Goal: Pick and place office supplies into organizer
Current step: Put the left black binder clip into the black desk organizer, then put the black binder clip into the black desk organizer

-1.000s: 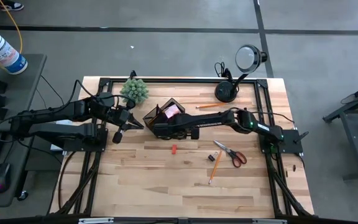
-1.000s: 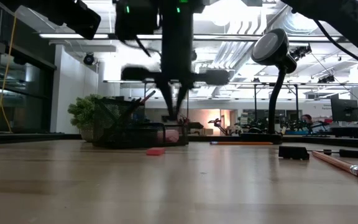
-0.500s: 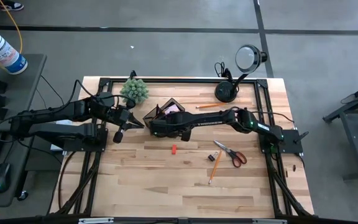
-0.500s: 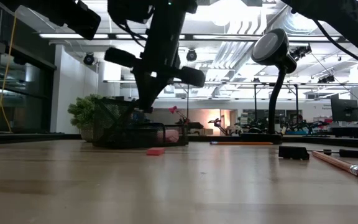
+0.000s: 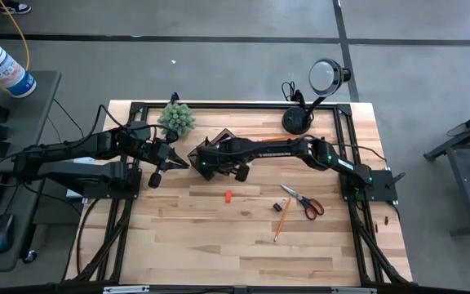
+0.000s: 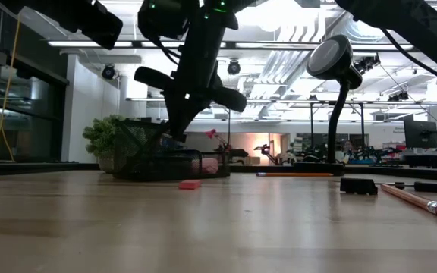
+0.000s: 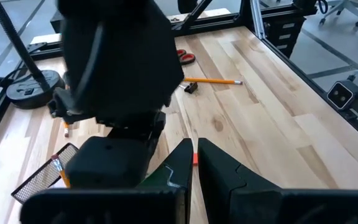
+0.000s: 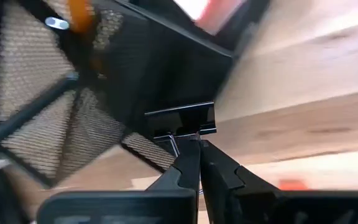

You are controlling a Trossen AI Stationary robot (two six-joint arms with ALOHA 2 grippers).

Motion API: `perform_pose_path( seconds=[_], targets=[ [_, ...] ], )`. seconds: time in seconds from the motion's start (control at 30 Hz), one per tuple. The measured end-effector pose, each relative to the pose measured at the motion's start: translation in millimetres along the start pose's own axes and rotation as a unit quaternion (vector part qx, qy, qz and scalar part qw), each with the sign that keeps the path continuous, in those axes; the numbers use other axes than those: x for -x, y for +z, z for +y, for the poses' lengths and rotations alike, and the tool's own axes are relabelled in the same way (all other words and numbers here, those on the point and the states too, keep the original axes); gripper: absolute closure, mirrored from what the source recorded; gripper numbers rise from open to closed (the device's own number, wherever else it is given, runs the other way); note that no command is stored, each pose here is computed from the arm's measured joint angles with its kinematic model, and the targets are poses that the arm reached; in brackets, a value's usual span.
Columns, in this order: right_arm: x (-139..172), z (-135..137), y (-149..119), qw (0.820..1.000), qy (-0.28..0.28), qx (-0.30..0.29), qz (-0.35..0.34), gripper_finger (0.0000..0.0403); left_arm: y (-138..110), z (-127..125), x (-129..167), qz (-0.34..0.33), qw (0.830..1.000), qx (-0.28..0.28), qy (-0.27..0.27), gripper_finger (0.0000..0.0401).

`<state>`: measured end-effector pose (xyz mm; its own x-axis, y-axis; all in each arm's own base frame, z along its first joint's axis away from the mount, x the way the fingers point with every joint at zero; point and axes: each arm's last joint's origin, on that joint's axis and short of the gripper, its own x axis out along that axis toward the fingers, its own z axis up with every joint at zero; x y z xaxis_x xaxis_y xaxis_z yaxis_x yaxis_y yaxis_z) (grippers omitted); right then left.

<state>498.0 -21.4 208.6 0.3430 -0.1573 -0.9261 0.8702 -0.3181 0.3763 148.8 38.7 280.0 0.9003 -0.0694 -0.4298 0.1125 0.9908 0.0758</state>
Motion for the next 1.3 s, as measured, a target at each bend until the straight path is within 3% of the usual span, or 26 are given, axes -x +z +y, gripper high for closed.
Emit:
perform_pose_path(
  seconds=[0.77, 1.3],
  targets=[
    [-4, 12, 26, 1.0, 0.022, -0.015, -0.006, 0.0398, 0, 0, 0, -0.002, 1.0, 0.002, 0.001, 0.0387],
    [-3, 11, 25, 1.0, 0.019, 0.0, -0.003, 0.0298, 0, 0, 0, -0.002, 1.0, 0.002, 0.002, 0.0387]
  ],
)
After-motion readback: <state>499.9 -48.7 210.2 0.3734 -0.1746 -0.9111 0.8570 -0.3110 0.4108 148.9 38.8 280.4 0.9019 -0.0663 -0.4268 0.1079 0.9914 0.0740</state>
